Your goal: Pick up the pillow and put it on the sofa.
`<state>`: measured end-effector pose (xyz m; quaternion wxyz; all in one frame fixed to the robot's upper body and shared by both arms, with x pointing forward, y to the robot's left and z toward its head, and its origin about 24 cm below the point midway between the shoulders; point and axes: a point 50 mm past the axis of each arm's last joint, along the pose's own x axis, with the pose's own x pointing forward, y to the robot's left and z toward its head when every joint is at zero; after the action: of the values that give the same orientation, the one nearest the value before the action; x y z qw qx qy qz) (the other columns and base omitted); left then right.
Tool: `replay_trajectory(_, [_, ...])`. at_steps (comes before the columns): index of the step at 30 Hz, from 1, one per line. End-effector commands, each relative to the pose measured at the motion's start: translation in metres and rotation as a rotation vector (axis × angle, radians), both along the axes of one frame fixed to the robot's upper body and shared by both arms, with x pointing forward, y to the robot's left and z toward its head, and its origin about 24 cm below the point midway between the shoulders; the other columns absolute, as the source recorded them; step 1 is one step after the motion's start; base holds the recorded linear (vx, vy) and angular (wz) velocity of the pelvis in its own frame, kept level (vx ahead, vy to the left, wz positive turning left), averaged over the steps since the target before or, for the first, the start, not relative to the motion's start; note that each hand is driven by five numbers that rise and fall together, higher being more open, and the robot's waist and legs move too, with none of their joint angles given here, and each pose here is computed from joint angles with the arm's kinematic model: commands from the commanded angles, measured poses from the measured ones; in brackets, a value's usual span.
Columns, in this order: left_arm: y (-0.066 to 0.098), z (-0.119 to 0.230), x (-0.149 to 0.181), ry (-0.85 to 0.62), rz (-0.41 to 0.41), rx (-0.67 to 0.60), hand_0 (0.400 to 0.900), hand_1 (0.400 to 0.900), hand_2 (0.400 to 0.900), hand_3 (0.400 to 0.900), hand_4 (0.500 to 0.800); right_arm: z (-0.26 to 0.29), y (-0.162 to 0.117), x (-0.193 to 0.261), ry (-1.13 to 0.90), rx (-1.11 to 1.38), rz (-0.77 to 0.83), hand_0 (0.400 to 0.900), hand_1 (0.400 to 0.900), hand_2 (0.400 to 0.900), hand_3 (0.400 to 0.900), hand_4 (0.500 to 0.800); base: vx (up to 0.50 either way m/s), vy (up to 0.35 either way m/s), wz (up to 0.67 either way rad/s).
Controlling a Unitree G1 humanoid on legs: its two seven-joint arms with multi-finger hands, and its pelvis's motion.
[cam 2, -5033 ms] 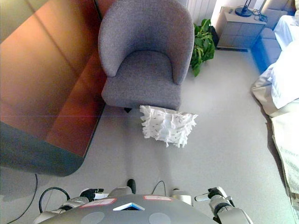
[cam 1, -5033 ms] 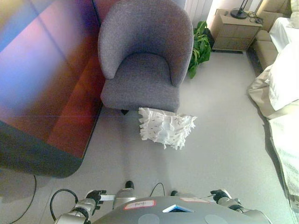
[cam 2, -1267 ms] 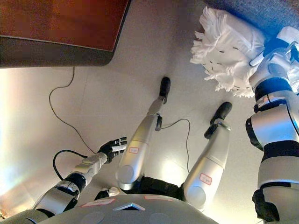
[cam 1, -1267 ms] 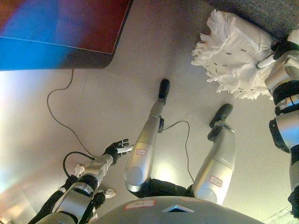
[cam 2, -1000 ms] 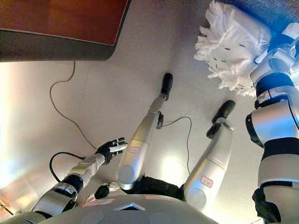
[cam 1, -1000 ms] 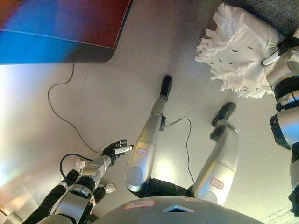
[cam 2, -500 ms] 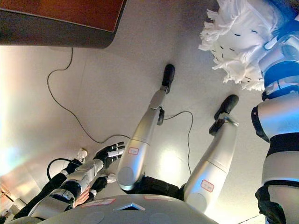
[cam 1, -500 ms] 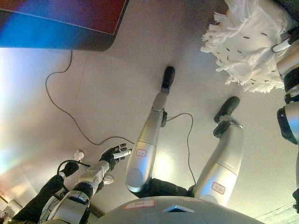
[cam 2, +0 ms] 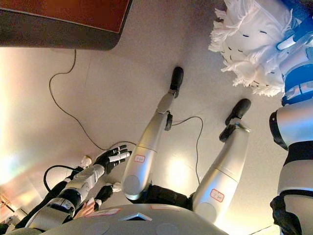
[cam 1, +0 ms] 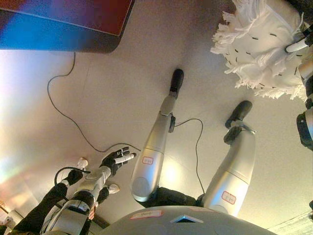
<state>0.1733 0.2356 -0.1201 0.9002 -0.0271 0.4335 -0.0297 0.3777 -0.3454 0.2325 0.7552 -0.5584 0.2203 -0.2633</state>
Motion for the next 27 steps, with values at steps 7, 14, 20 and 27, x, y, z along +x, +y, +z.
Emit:
replay_trajectory(7, [0.032,-0.009,-0.041,0.109,0.052,0.06,0.9,0.9,0.9,0.9,0.8,0.046,0.006,0.002,-0.13,-0.102,0.182,0.4,0.4,0.4,0.4,0.5,-0.026,0.01,-0.08])
replay_trajectory(14, [0.039,-0.004,-0.028,0.099,0.061,0.09,0.9,0.9,0.9,0.9,0.8,0.022,0.022,0.01,-0.085,-0.074,0.319,0.4,0.4,0.4,0.4,0.5,-0.018,-0.052,-0.12])
replay_trajectory(20, [0.048,0.001,-0.019,0.089,0.087,0.131,0.9,0.9,0.9,0.9,0.8,0.006,0.036,0.012,-0.064,-0.02,0.443,0.4,0.4,0.4,0.4,0.5,0.007,-0.083,-0.05])
replay_trajectory(27, [0.054,-0.004,-0.034,0.146,0.093,0.158,0.9,0.9,0.9,0.9,0.8,-0.027,0.037,0.0,0.023,0.039,0.54,0.4,0.4,0.4,0.4,0.5,0.111,0.003,-0.02])
